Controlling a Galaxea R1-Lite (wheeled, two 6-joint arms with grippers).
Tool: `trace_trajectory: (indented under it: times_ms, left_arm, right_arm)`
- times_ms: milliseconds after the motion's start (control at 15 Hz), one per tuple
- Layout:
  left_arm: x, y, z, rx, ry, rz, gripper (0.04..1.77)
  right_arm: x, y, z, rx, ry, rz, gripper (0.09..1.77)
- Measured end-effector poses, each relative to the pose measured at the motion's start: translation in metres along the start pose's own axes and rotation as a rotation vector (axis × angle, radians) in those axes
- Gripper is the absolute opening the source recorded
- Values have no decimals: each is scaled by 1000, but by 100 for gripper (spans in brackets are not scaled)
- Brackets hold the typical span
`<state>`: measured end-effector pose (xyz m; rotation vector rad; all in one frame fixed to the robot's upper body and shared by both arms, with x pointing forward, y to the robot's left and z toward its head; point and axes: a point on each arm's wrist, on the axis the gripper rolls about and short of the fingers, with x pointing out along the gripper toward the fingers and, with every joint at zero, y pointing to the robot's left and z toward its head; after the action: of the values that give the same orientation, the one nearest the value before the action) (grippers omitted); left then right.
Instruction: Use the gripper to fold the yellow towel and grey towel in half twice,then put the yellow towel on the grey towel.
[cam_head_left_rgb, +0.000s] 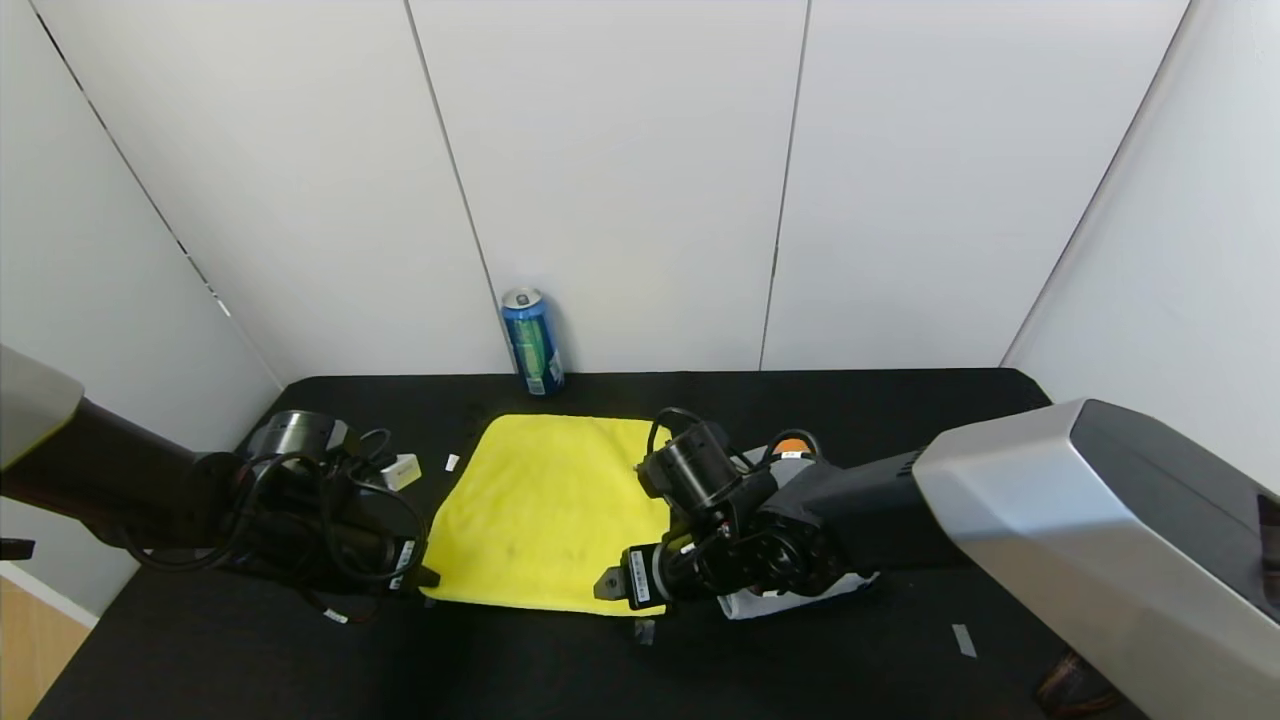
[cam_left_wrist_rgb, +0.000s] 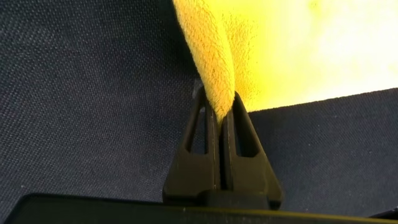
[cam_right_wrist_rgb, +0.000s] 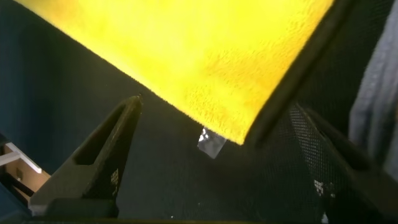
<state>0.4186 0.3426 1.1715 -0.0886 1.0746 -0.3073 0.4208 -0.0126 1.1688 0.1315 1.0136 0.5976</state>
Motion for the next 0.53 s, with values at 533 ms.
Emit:
trace_trajectory:
  times_ms: [533]
  left_arm:
    - [-4, -2, -1, 4, -9, 0, 13]
  right_arm:
    - [9, 5, -5, -10, 13, 2, 171]
